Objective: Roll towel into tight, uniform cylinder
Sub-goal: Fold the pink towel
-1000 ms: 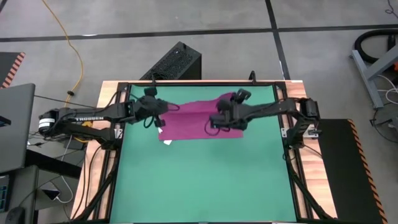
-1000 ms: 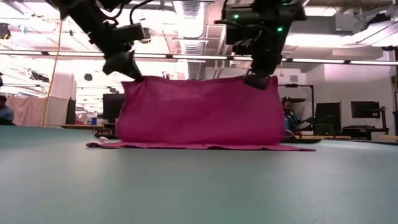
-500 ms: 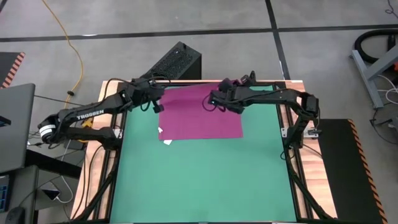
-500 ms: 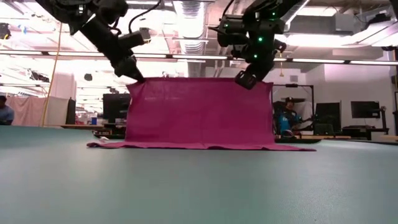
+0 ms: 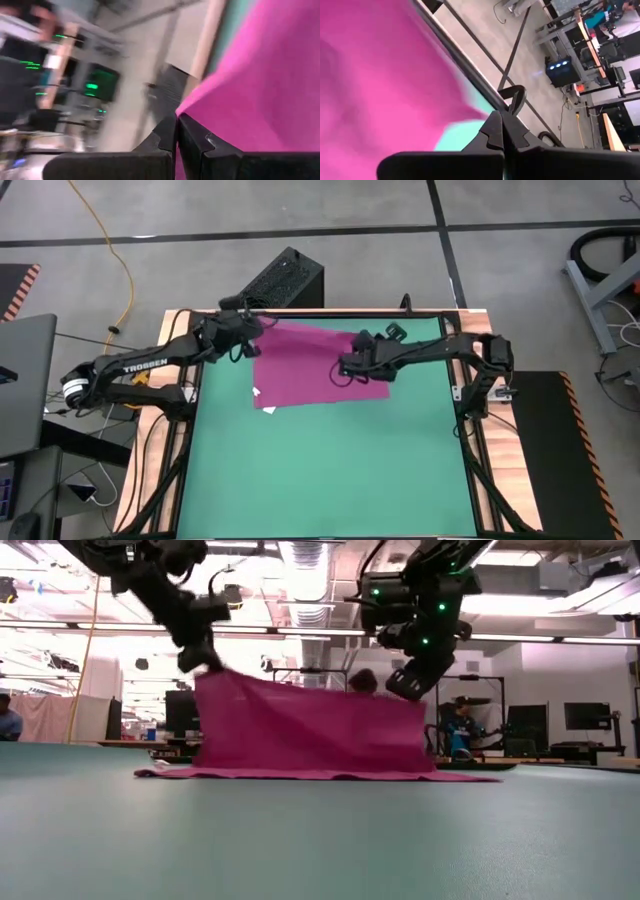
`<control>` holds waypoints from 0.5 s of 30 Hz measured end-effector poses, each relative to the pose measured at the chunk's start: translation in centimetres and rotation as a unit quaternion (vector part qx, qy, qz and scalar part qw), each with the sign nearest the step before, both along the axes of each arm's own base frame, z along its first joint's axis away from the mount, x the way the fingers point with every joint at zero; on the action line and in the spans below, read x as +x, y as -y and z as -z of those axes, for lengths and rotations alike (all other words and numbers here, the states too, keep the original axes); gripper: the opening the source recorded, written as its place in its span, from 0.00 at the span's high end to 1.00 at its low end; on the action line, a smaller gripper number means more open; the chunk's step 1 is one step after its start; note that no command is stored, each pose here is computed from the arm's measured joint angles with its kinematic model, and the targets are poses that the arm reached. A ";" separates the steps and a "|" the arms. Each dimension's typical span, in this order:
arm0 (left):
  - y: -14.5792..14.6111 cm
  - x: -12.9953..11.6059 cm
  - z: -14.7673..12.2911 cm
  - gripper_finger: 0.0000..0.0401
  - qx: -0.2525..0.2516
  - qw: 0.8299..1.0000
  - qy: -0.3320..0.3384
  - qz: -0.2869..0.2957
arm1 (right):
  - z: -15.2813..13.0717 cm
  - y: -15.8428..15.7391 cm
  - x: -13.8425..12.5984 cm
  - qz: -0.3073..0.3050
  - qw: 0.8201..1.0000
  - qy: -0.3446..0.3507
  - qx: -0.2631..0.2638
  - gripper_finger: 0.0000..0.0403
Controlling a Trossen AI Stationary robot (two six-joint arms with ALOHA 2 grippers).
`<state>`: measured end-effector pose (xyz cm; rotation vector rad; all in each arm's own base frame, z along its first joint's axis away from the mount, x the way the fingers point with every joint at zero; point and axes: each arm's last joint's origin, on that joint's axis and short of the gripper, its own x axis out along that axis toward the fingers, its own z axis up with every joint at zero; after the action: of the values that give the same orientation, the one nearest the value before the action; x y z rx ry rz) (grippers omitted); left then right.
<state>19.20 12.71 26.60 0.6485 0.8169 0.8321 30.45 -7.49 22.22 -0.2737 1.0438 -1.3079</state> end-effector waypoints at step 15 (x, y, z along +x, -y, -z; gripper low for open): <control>0.0 0.2 1.4 1.00 -0.061 0.997 -0.041 0.029 | 1.8 0.6 1.1 -0.094 0.985 0.014 0.144 0.92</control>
<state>19.41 12.71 25.22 0.5993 0.9118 0.7011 31.59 -8.11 20.40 -0.1310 1.1395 -0.9742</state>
